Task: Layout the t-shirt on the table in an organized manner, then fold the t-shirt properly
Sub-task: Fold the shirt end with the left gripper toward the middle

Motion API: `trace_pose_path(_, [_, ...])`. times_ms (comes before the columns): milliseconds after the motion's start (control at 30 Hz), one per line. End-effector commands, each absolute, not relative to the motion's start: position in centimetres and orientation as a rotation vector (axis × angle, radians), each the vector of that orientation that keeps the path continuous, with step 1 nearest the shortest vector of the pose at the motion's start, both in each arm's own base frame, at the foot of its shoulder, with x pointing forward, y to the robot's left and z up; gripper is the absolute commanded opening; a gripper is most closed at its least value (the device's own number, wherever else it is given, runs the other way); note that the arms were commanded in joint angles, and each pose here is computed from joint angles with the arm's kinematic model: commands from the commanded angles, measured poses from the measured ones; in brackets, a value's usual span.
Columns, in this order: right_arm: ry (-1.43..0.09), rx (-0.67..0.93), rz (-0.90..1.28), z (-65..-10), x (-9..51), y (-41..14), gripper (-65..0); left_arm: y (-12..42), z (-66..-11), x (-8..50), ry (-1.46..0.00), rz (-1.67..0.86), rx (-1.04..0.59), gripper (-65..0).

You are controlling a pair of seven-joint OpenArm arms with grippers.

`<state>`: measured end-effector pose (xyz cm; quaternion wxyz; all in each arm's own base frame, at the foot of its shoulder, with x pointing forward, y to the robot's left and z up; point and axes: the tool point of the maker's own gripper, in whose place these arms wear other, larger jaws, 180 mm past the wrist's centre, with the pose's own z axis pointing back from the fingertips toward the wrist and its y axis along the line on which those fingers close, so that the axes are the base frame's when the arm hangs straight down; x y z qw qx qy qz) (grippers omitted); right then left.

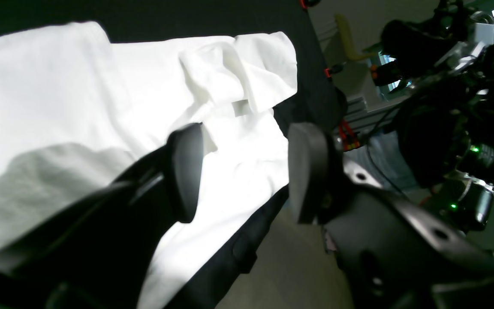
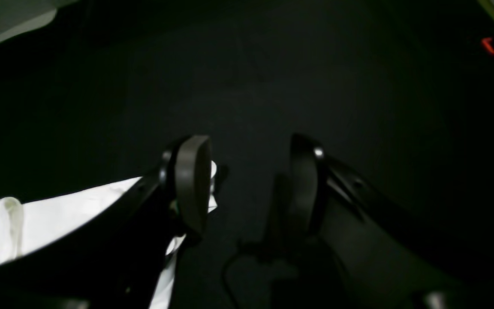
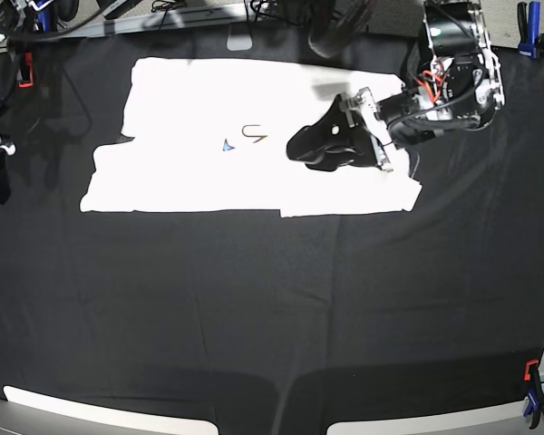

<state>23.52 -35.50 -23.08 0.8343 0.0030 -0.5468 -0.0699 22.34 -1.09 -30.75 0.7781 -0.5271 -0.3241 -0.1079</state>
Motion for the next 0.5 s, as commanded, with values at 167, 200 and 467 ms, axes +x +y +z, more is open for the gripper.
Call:
trace_pose_path(167, [-1.077, 0.158, -0.189, -27.6, 24.6, -34.8, -35.9, -1.3, -29.4, 22.8, -0.750, -0.250, -1.167, -35.4])
trace_pose_path(200, [-1.044, 0.198, -0.194, -28.9, 24.9, -34.2, -35.9, -1.3, -29.4, 22.8, -0.750, -0.250, -1.167, -35.4])
trace_pose_path(467, [-0.826, 0.431, -0.139, -36.9, 26.2, -27.5, -35.9, -1.3, -29.4, 22.8, -0.750, -0.250, -1.167, -35.4])
